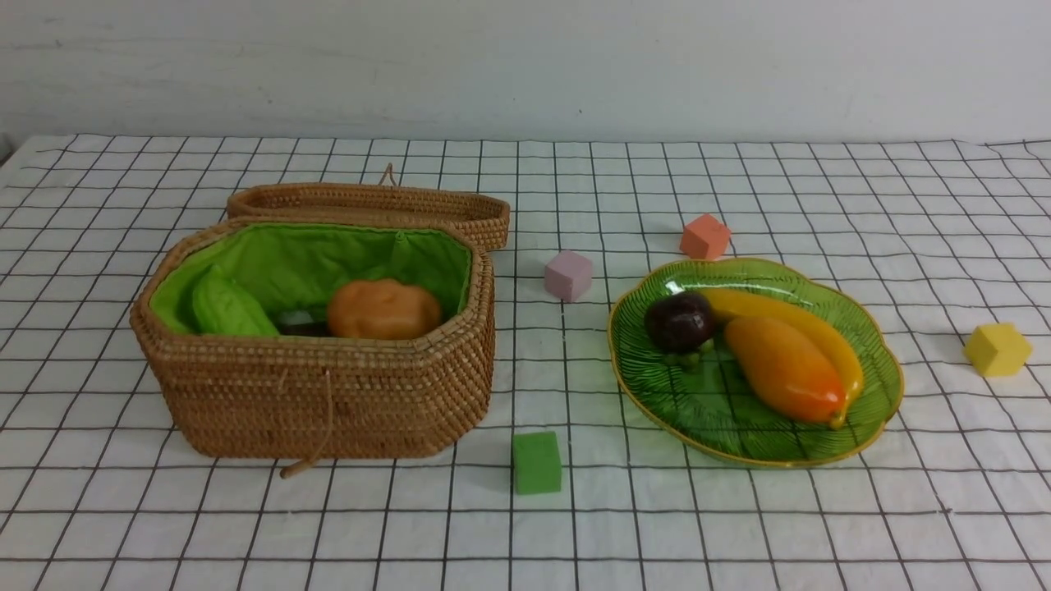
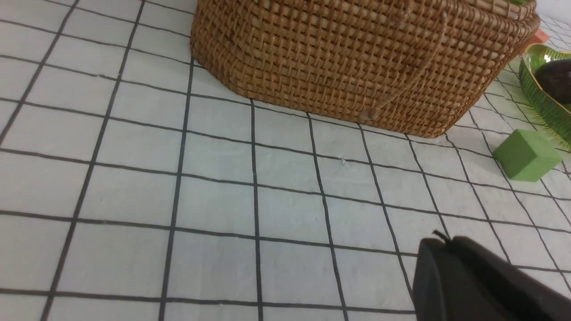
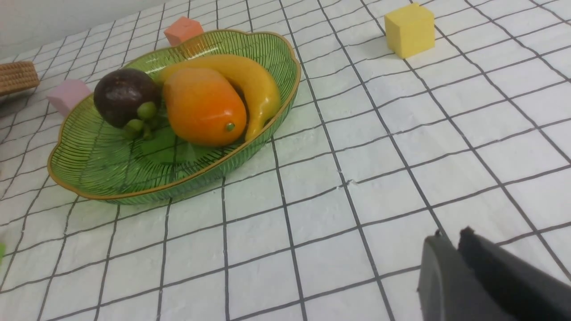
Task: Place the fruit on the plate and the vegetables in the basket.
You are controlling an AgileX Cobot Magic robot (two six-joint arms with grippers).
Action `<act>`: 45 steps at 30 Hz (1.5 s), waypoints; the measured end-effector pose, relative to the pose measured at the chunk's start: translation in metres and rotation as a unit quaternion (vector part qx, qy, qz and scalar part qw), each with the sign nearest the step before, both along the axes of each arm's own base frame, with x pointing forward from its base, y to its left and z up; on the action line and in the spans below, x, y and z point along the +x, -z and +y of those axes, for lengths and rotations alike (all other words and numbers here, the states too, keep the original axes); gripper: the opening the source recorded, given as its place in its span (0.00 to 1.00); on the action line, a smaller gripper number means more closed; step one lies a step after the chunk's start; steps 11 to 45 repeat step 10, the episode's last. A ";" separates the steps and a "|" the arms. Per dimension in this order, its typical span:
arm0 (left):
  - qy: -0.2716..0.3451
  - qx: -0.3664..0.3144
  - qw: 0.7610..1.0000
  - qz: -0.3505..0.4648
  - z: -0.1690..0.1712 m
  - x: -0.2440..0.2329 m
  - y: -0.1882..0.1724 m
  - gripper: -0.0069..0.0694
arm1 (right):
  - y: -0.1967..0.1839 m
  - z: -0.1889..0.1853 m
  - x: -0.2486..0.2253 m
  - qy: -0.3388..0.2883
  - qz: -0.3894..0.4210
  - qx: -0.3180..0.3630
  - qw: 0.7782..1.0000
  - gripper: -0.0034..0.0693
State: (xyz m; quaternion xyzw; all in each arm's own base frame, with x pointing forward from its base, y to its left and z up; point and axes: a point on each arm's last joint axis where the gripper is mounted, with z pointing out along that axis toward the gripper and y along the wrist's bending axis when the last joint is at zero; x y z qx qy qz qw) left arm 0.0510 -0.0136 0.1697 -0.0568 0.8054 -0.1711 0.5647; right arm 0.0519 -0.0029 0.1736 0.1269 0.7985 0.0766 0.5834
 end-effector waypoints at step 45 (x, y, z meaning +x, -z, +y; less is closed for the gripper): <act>0.000 0.000 1.000 0.000 0.000 0.000 0.000 0.08 | 0.000 0.000 0.000 0.000 0.001 0.000 1.000 0.16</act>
